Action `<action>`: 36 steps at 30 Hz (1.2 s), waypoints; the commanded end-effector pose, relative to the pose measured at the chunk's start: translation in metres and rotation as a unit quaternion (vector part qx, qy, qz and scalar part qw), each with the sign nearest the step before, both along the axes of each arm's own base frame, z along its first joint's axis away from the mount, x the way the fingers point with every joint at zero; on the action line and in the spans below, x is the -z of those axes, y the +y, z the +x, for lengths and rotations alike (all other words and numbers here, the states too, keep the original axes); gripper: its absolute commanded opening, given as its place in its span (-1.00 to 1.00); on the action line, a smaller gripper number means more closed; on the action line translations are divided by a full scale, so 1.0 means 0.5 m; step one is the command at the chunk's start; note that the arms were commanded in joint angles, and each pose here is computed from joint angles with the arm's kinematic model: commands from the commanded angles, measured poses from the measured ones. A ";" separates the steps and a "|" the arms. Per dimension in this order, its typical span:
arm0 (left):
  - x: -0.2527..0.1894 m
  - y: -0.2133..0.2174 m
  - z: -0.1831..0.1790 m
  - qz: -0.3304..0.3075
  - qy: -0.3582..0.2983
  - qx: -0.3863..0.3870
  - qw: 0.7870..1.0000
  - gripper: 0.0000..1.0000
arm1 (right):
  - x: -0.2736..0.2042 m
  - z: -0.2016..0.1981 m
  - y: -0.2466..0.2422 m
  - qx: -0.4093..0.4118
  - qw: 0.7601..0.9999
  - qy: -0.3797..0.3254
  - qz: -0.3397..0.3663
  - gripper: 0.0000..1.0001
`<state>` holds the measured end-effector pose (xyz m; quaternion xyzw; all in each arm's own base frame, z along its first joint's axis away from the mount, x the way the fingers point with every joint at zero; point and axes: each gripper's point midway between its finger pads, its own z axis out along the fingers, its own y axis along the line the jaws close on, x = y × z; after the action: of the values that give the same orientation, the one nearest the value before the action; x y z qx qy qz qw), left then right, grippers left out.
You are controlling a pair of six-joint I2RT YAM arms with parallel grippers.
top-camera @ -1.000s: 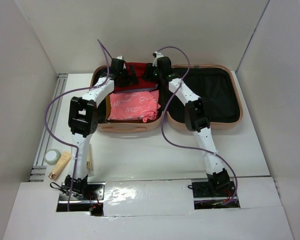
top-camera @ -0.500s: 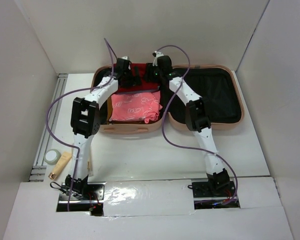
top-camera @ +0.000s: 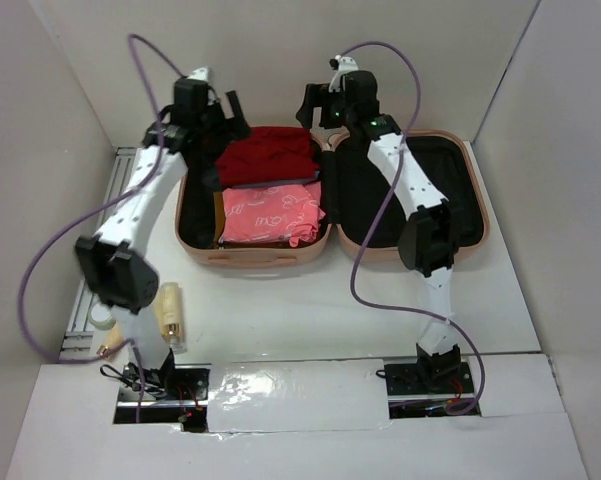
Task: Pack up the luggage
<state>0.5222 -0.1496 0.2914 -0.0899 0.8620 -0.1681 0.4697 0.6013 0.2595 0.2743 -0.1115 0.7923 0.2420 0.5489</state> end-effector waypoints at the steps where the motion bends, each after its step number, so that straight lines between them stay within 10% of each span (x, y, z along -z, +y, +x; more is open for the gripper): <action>1: -0.045 0.099 -0.124 0.020 0.006 -0.071 0.997 1.00 | -0.040 -0.070 0.010 -0.034 0.999 -0.006 -0.022 0.99; 16: 0.288 0.253 -0.605 -0.002 0.235 -0.252 0.939 1.00 | -0.023 -0.413 -0.024 0.011 1.000 0.004 -0.015 0.99; 36: 0.466 0.323 -0.620 0.051 0.237 -0.376 0.894 1.00 | 0.021 -0.522 -0.032 0.036 0.998 0.050 0.010 0.99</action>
<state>0.1986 0.0084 0.0660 -0.4179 0.8669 0.0909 0.2560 0.3450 0.2515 0.2522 -0.0864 0.8237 0.2368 0.5079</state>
